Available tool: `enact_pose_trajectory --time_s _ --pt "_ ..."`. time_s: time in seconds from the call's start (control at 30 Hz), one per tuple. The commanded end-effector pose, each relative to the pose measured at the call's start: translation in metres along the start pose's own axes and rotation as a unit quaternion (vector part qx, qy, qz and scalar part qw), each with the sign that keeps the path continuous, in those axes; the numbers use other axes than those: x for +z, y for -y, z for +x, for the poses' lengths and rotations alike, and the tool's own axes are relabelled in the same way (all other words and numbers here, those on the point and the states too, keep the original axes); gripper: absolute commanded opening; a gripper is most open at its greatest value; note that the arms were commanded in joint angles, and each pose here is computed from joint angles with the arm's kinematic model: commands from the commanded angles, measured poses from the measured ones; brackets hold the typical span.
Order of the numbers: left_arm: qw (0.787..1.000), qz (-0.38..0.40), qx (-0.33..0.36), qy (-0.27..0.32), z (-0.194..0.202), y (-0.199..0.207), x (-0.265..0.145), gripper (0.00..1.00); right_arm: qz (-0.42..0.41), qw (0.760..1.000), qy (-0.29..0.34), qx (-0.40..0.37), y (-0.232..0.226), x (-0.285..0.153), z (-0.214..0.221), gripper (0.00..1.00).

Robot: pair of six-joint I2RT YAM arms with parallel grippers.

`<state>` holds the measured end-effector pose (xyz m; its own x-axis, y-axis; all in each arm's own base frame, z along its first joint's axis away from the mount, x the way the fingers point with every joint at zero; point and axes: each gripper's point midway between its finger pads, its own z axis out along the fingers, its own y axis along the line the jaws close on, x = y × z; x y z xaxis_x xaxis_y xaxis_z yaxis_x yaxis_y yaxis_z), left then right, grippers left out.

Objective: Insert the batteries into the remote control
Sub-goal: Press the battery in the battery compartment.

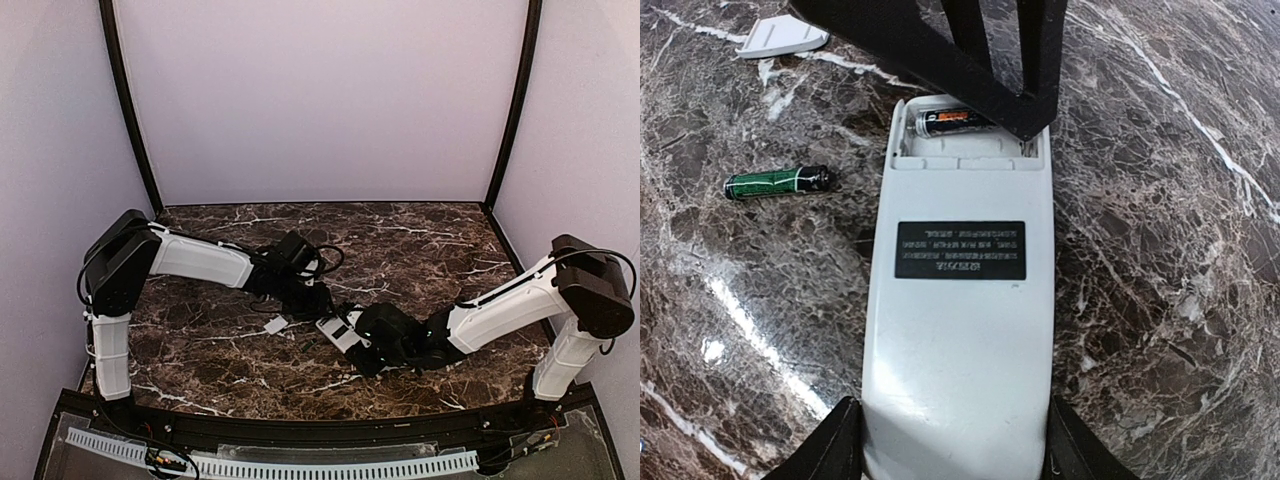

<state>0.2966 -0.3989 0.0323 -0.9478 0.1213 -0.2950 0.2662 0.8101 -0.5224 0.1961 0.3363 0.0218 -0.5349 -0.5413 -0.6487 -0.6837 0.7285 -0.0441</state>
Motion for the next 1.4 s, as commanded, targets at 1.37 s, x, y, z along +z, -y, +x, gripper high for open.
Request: enact_pose_trajectory --time_s 1.37 --pt "0.990 0.024 0.138 0.007 -0.016 0.003 -0.032 0.57 -0.011 0.993 -0.103 -0.050 0.002 0.002 0.062 0.00"
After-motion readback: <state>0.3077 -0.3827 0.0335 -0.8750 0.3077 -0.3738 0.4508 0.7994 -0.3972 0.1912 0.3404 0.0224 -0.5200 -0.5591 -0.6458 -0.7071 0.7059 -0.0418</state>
